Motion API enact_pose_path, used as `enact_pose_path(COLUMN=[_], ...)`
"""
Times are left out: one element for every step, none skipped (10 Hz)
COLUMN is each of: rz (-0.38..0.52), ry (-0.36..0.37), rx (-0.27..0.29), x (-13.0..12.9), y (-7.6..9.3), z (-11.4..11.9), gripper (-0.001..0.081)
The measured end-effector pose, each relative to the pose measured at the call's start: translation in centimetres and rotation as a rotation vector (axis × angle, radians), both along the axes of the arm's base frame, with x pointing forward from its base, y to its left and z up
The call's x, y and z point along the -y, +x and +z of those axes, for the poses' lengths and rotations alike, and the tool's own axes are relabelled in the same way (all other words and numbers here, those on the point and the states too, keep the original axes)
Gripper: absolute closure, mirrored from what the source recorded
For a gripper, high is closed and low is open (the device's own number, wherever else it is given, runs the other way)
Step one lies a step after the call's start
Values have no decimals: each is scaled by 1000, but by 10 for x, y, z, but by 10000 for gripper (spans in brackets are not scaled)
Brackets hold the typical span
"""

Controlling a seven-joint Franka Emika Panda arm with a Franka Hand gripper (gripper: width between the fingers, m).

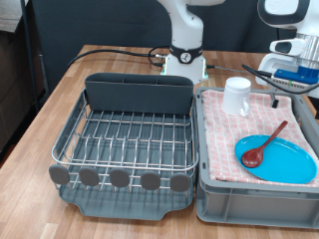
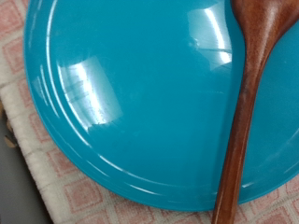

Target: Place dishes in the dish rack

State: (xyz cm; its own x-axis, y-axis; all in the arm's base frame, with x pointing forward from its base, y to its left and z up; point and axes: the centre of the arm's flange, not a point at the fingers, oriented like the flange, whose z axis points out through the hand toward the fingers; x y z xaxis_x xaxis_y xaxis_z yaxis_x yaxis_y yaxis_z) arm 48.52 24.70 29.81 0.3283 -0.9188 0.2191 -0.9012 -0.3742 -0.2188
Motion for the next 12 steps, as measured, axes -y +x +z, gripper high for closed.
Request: enact_pose_path(rz=[-4,-8,-15,-28,-47,-61,-74,-86,-96,-106,-113,-119], ry=[-1,0,1,2,2,2,4,6,9,10,15,19], rx=[-8,-13,-16,-20,-24,-28,-29,-26,-20,-17,-15,-14], x=[2,5,8,10,13,15,16,18,20,22,23,25], y=[1,2,3,4,5,5,5,6,7,7,8,9], z=[-4,-9,-14,-20,-26,-32,-38,-42,-46,-51,-54,-57], gripper=[4,4,4,4,4,4,4,4,4,4,4,4])
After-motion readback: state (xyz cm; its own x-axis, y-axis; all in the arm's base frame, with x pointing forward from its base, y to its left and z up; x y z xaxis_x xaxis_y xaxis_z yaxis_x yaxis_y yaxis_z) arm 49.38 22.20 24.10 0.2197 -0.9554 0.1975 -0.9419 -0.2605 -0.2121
